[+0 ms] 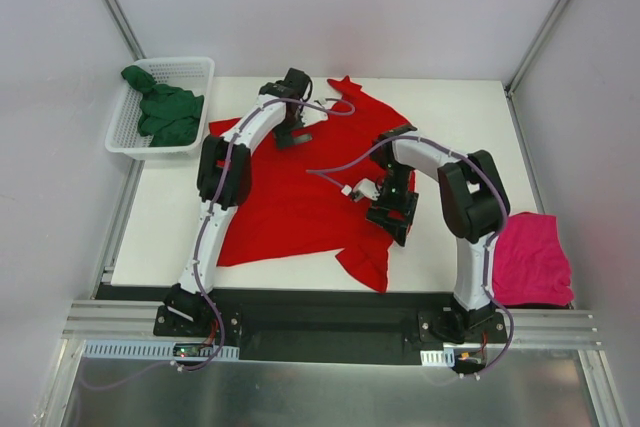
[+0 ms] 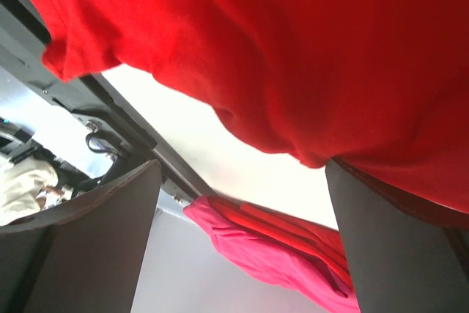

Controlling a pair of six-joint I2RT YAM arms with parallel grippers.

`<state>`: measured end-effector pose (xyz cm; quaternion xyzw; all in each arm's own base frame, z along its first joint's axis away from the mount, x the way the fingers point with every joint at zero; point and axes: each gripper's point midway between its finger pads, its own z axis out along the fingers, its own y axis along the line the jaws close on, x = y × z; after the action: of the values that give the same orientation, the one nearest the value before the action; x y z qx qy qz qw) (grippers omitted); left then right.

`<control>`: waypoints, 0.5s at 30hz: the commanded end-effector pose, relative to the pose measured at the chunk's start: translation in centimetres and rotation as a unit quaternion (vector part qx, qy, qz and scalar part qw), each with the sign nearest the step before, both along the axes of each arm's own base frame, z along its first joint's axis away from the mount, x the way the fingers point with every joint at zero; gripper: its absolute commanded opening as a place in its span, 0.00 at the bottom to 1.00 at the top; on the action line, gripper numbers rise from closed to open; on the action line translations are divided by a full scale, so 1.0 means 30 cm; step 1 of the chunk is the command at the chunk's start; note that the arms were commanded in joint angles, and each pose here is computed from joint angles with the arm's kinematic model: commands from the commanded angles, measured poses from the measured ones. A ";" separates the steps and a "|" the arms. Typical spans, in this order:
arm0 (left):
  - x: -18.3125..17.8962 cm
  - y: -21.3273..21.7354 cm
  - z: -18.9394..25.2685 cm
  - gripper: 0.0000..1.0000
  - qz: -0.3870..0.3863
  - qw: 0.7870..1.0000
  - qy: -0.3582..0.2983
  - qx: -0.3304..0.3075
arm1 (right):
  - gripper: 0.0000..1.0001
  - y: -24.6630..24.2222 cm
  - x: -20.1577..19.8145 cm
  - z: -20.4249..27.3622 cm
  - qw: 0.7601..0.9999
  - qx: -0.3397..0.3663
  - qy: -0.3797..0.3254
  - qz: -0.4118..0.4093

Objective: Fold and stack the t-shirts
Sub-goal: Flatten out the tshirt

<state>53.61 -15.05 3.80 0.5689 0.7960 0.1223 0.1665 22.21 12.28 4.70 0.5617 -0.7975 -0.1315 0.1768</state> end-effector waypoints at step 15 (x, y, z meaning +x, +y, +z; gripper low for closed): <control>0.110 0.141 0.148 0.99 0.001 0.993 -0.088 0.080 | 0.99 0.062 0.024 0.144 0.997 0.053 -0.058 -0.002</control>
<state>57.03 -11.04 4.59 0.5836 0.7636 0.2232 0.1626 21.55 11.75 4.95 0.5658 -0.7934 -0.1243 0.1869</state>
